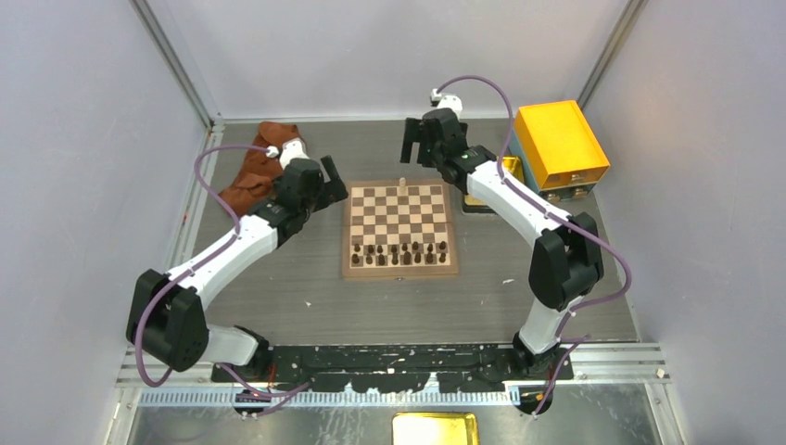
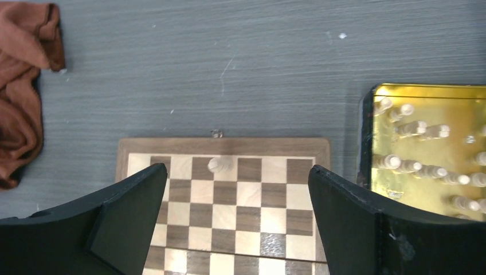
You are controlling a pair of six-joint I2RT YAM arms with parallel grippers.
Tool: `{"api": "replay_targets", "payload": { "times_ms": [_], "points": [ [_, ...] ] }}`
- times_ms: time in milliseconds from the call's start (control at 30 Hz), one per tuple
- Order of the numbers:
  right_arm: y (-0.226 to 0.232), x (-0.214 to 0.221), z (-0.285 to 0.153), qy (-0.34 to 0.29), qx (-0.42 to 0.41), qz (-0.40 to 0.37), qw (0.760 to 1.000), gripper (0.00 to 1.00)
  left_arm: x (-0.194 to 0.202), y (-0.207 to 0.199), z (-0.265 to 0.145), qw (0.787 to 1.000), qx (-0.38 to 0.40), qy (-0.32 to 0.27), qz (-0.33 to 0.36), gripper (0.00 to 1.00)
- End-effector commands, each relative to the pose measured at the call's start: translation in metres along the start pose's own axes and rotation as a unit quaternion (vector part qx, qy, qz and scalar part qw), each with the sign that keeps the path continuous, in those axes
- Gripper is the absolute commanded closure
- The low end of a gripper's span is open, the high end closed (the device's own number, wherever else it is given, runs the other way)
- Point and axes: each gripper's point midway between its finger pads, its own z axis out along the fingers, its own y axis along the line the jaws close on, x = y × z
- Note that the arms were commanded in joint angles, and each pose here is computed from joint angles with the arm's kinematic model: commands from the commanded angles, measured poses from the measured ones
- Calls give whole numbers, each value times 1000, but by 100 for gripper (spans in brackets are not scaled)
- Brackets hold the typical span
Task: Set up the chess pieces on the board
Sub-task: Pick up the chess piece from the storage box.
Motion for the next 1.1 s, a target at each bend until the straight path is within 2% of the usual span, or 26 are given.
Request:
{"api": "replay_targets", "payload": {
  "times_ms": [0, 133, 500, 533, 667, 767, 900, 1067],
  "points": [
    [-19, -46, -1, -63, 33, 41, 997, 1, -32, -12, -1, 998, 21, -60, -14, 1],
    [-53, -40, 9, -42, 112, 32, 992, 2, -30, -8, 4, 998, 3, -55, -8, 4],
    [-119, -21, 17, -13, 189, 59, 980, 11, -21, -11, 21, 999, -27, -8, 20, 5],
    [-122, -20, 18, -12, 192, 60, 979, 13, -22, -10, 21, 999, -33, -6, 21, 2],
    [-129, -13, 22, -3, 205, 62, 977, 21, -24, -11, 21, 999, -38, -1, 25, 0],
    [-136, -6, 25, 7, 213, 68, 975, 37, -27, -13, 19, 999, -33, -4, 28, 3],
    [-138, 3, 31, 22, 211, 72, 975, 50, -32, -14, 15, 999, -30, -12, 31, 6],
    [-146, 18, 39, 43, 223, 74, 971, 51, -35, -13, 11, 999, -30, -16, 37, 7]
  ]
}}
